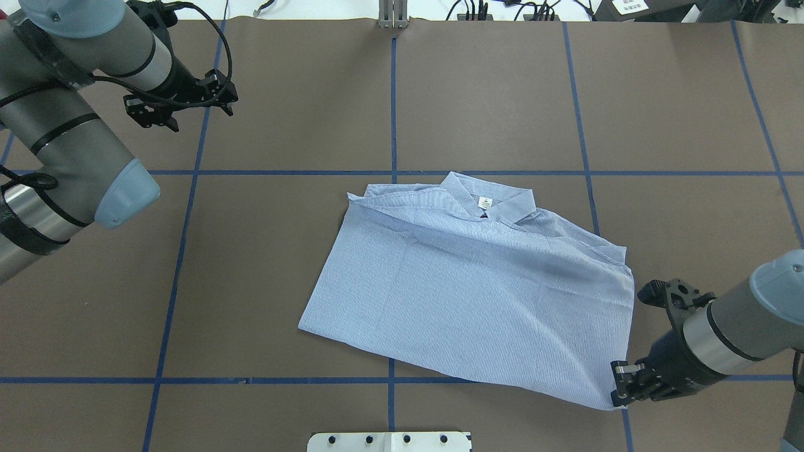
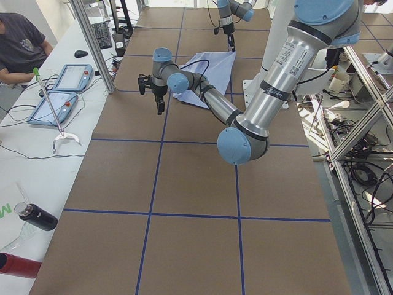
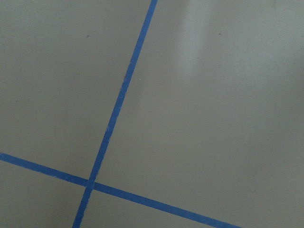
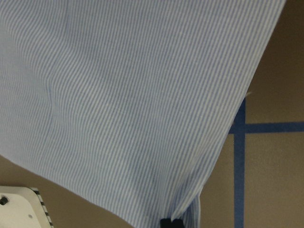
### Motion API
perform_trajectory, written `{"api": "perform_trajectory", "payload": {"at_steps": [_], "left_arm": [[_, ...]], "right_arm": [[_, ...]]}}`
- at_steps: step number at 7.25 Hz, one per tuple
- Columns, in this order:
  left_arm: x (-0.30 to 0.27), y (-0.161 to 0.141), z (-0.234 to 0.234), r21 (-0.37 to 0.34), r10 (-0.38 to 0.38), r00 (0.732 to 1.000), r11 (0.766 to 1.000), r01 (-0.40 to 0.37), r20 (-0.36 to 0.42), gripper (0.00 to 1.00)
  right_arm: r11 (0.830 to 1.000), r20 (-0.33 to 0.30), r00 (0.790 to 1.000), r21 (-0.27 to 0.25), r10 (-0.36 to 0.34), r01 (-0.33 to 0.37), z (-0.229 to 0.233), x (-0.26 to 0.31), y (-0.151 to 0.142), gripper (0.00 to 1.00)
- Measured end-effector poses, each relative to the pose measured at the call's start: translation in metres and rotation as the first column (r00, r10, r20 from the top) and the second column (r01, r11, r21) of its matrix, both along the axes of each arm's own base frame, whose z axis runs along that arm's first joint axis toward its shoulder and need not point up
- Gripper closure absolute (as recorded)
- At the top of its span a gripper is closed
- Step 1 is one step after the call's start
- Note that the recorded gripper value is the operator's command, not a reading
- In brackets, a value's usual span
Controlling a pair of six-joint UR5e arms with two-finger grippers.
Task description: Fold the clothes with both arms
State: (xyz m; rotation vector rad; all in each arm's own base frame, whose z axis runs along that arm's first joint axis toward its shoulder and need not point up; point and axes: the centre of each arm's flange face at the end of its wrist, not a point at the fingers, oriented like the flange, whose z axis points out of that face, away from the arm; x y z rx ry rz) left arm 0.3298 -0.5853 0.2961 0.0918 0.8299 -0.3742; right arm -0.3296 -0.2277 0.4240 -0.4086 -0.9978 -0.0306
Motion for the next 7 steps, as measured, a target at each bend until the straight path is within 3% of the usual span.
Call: {"api": "perform_trajectory", "payload": {"at_steps": [1, 3, 4, 6, 7], "left_arm": [[-0.001, 0.001, 0.001, 0.001, 0.000, 1.000, 1.000, 0.000, -0.001, 0.00], [-0.002, 0.007, 0.000, 0.005, 0.005, 1.000, 1.000, -0.005, -0.006, 0.00], [0.001, 0.016, -0.004, 0.013, 0.018, 1.000, 1.000, -0.017, -0.018, 0.00], [0.027, 0.073, -0.019, 0.008, 0.088, 0.993, 0.996, -0.088, -0.078, 0.00], [0.052, 0.113, -0.030, -0.029, 0.117, 0.985, 0.992, -0.121, -0.126, 0.00]], "right_arm": [[0.999, -0.007, 1.000, -0.025, -0.023, 0.023, 0.002, 0.002, 0.008, 0.00], [0.999, 0.013, 1.000, -0.044, -0.017, 0.017, -0.010, 0.010, 0.006, 0.00], [0.999, 0.038, 0.999, -0.033, 0.020, -0.019, -0.021, 0.012, -0.008, 0.00], [0.989, 0.122, 0.982, 0.013, 0.143, -0.146, -0.060, 0.023, -0.059, 0.00], [0.978, 0.158, 0.967, 0.036, 0.199, -0.207, -0.077, 0.033, -0.082, 0.00]]}}
